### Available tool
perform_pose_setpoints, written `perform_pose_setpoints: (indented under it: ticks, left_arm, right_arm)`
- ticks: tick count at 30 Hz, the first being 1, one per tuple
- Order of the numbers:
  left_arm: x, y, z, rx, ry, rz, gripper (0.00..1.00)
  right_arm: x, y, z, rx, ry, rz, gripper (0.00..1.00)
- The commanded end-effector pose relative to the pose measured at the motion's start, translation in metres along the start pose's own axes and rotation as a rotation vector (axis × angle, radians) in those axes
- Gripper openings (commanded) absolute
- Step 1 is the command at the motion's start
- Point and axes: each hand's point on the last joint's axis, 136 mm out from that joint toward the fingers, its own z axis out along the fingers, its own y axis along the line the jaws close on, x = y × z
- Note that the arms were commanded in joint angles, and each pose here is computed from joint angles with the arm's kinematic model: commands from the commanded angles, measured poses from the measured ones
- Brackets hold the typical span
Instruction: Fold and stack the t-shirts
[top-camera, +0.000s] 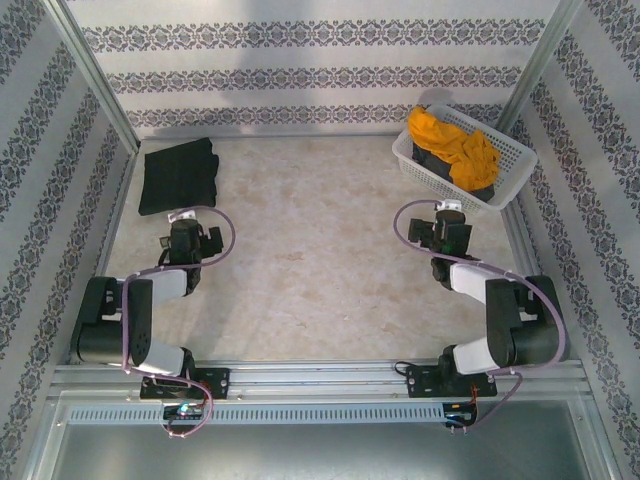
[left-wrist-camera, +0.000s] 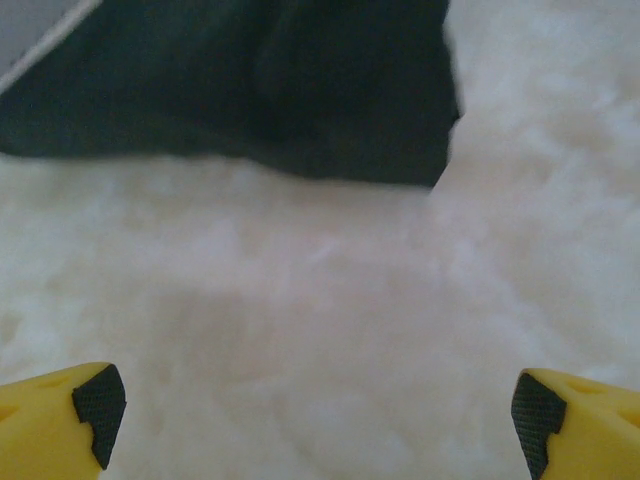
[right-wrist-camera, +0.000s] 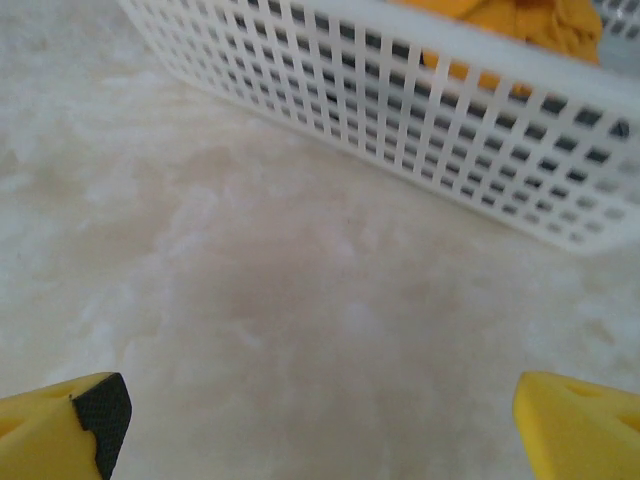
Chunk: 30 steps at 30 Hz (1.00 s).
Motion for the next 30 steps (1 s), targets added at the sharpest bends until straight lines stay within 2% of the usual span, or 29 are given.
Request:
perform_pose_setpoints:
  ticks: [1, 3, 6, 7, 10, 12, 30]
  left_arm:
    - [-0.016, -0.018, -0.014, 0.148, -0.220, 0.041, 1.00]
    - [-0.022, -0.014, -0.025, 0.142, -0.356, 0.030, 1.00]
    - [-0.018, -0.001, -0.021, 0.070, -0.302, -0.018, 1.00]
    - [-0.021, -0.002, -0.015, 0.067, -0.286, -0.013, 1.00]
    - [-0.018, -0.023, 0.007, 0.120, -0.141, 0.065, 1.00]
    - [-0.021, -0.021, 0.005, 0.118, -0.180, 0.059, 1.00]
    - [-0.020, -0.018, 0.005, 0.094, -0.173, 0.053, 1.00]
  right_arm:
    - [-0.026, 0.015, -0.005, -0.106, -0.144, -0.037, 0.98]
    - [-0.020, 0.013, -0.012, -0.117, -0.218, -0.025, 0.98]
    - [-0.012, 0.004, -0.027, -0.103, -0.331, 0.010, 0.98]
    - [-0.011, 0.004, -0.025, -0.099, -0.316, 0.012, 0.98]
    - [-0.018, 0.010, -0.006, -0.098, -0.203, -0.019, 0.98]
    - [-0.019, 0.013, -0.007, -0.083, -0.222, -0.037, 0.98]
    - [-0.018, 0.016, -0.008, -0.099, -0.219, -0.045, 0.98]
